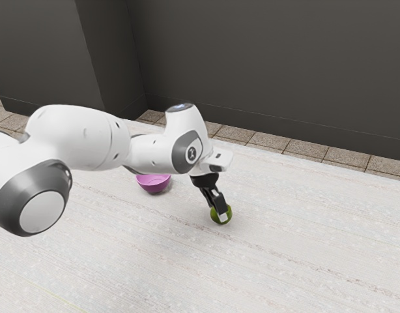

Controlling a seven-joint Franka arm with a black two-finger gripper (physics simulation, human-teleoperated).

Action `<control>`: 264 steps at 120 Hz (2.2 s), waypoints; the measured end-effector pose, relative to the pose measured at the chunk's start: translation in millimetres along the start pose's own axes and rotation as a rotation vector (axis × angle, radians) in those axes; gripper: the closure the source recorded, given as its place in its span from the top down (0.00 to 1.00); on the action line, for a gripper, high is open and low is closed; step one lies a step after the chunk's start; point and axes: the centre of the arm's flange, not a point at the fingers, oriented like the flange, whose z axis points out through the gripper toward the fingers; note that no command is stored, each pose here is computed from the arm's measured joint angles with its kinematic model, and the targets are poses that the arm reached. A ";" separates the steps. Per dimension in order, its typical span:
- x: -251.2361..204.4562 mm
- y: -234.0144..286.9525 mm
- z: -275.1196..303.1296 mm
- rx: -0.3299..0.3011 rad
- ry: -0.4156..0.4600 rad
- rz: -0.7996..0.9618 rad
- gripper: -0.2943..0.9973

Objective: Place the pear in the bowl.

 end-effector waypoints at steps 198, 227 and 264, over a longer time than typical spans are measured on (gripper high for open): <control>9.9 -10.0 6.4 0.021 0.000 0.065 0.52; 0.2 -39.1 -57.3 0.104 0.033 0.029 0.46; -53.7 -110.3 -117.2 0.201 0.045 -0.107 0.42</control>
